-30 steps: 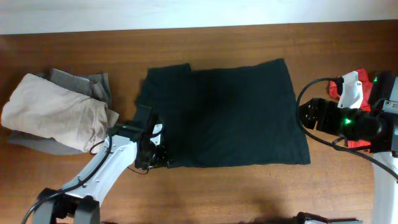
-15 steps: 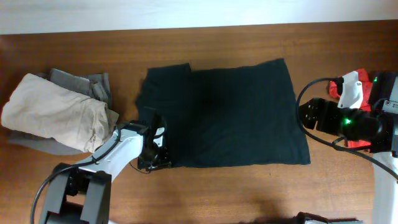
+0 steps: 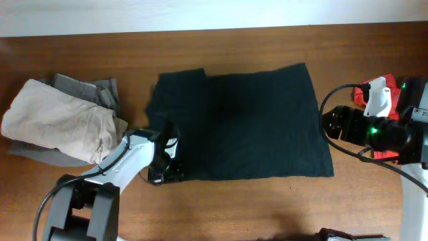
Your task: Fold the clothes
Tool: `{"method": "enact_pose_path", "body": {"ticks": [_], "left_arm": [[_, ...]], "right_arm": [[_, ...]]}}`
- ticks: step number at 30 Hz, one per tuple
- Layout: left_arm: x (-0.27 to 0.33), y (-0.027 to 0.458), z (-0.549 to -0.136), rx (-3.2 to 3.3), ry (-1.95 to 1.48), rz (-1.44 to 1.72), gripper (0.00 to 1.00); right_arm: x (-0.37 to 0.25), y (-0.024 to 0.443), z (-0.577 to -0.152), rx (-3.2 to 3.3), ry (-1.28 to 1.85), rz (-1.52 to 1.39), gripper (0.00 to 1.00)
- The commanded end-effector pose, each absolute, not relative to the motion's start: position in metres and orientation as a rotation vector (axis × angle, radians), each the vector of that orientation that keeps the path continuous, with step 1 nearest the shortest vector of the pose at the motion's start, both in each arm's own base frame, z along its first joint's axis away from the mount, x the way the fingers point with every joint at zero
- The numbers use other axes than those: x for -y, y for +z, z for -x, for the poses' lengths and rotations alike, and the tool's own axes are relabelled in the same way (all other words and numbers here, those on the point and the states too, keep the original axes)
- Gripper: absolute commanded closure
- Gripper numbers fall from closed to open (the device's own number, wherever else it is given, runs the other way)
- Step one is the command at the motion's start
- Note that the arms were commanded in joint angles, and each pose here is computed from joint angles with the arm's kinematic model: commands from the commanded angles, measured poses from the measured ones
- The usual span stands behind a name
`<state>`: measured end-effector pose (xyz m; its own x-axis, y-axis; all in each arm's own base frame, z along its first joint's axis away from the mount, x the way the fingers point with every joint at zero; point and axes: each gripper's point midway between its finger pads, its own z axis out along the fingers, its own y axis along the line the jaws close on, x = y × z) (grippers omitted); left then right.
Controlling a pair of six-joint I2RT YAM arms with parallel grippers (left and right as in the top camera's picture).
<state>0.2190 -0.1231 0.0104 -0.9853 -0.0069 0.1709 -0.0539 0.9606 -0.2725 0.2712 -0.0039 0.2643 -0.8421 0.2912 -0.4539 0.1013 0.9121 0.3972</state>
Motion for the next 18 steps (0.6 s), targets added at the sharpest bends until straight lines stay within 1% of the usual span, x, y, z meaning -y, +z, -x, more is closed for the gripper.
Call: {"method": "enact_pose_path", "body": {"ticks": [1, 3, 6, 9, 10, 11, 12, 13, 16, 18], "left_arm": [[0.136, 0.039, -0.241, 2.990, 0.499, 0.051, 1.00], [0.139, 0.052, -0.251, 3.017, 0.518, 0.079, 0.99], [0.142, 0.059, -0.259, 3.043, 0.534, 0.089, 1.00], [0.139, 0.059, -0.252, 3.018, 0.510, 0.089, 0.98], [0.137, 0.058, -0.248, 3.001, 0.494, 0.082, 0.95], [0.136, 0.058, -0.244, 2.989, 0.485, 0.079, 0.90], [0.134, 0.057, -0.240, 2.976, 0.467, 0.074, 0.81], [0.130, 0.053, -0.235, 2.966, 0.441, 0.070, 0.66], [0.127, 0.040, -0.227, 2.950, 0.423, 0.064, 0.55], [0.126, 0.031, -0.223, 2.944, 0.420, 0.062, 0.55]], "right_arm": [[0.006, 0.263, -0.270, -2.556, 0.475, -0.274, 0.22], [0.006, 0.263, -0.270, -2.555, 0.474, -0.274, 0.22], [0.006, 0.263, -0.270, -2.555, 0.475, -0.274, 0.22], [0.006, 0.263, -0.270, -2.556, 0.475, -0.274, 0.22], [0.006, 0.263, -0.270, -2.556, 0.475, -0.274, 0.22], [0.006, 0.263, -0.270, -2.556, 0.475, -0.274, 0.22], [0.006, 0.263, -0.270, -2.556, 0.475, -0.274, 0.22], [0.006, 0.263, -0.270, -2.555, 0.474, -0.274, 0.22], [0.006, 0.263, -0.270, -2.555, 0.475, -0.274, 0.22], [0.006, 0.263, -0.270, -2.555, 0.474, -0.274, 0.22]]}}
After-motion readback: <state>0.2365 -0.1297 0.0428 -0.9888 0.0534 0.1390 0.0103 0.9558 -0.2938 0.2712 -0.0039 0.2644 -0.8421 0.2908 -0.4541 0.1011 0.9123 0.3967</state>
